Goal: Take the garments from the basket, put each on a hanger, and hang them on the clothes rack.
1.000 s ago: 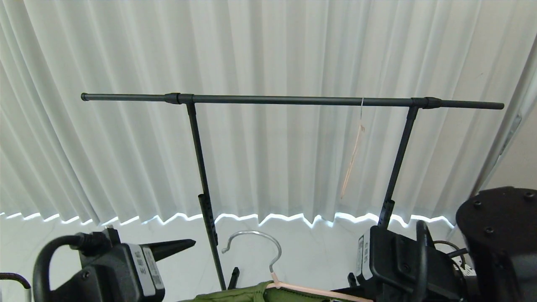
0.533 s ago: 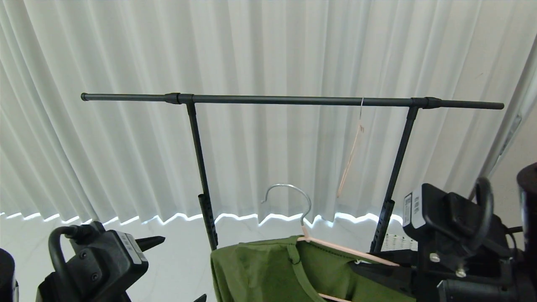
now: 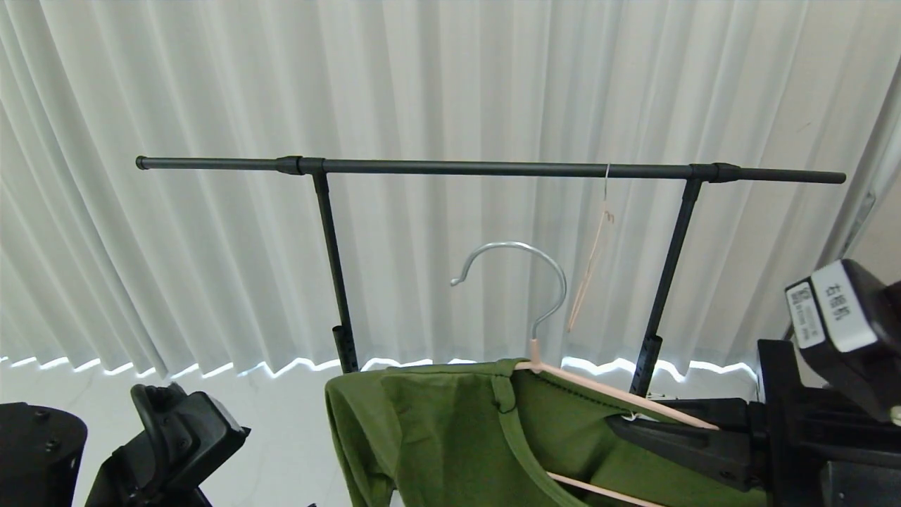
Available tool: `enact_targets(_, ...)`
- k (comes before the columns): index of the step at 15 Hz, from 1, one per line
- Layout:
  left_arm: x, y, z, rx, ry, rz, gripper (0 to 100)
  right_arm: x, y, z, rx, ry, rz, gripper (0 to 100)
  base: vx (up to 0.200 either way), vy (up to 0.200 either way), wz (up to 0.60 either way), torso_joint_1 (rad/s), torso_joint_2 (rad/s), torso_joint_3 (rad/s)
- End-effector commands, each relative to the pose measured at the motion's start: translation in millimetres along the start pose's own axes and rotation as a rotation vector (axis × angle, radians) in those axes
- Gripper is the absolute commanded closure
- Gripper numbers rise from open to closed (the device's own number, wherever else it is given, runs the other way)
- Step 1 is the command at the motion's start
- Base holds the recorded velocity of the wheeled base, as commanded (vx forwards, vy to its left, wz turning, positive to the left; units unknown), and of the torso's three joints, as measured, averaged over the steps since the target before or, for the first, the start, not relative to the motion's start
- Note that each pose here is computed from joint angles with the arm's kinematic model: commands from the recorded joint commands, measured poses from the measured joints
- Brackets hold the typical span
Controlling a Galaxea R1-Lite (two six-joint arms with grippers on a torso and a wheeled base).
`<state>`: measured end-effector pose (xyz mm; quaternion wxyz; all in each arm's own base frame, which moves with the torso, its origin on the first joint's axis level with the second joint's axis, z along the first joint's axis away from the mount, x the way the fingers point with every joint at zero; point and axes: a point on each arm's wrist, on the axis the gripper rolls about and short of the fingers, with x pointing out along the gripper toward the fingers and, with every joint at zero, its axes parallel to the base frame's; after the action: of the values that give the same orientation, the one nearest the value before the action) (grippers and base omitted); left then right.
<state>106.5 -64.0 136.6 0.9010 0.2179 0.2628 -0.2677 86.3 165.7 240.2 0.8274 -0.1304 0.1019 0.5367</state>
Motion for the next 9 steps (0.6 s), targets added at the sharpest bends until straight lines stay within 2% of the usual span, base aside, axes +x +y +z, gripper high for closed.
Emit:
enact_targets(1, 3, 6.1, -2, -0.032, 0.022, 0.012, 0, -3, 6.0, 2.9, -0.010, -0.023, 0.029, 100, 0.000, 0.000, 0.00, 0.000, 0.00, 0.000)
enact_targets(4, 6, 17.0, -5, -0.087, 0.051, 0.074, 0, -4, 13.2, 4.0, -0.023, -0.030, 0.065, 100, 0.000, 0.000, 0.00, 0.000, 0.00, 0.000)
enact_targets(5, 5, 17.8, -5, -0.090, 0.047, 0.077, 100, -4, 13.7, 4.5, -0.024, -0.032, 0.068, 100, 0.000, 0.000, 0.00, 0.000, 0.00, 0.000)
enact_targets(9, 5, 17.4, -2, -0.090, 0.018, 0.037, 100, -4, 17.4, 6.2, -0.032, -0.039, 0.086, 100, 0.000, 0.000, 0.00, 0.000, 0.00, 0.000)
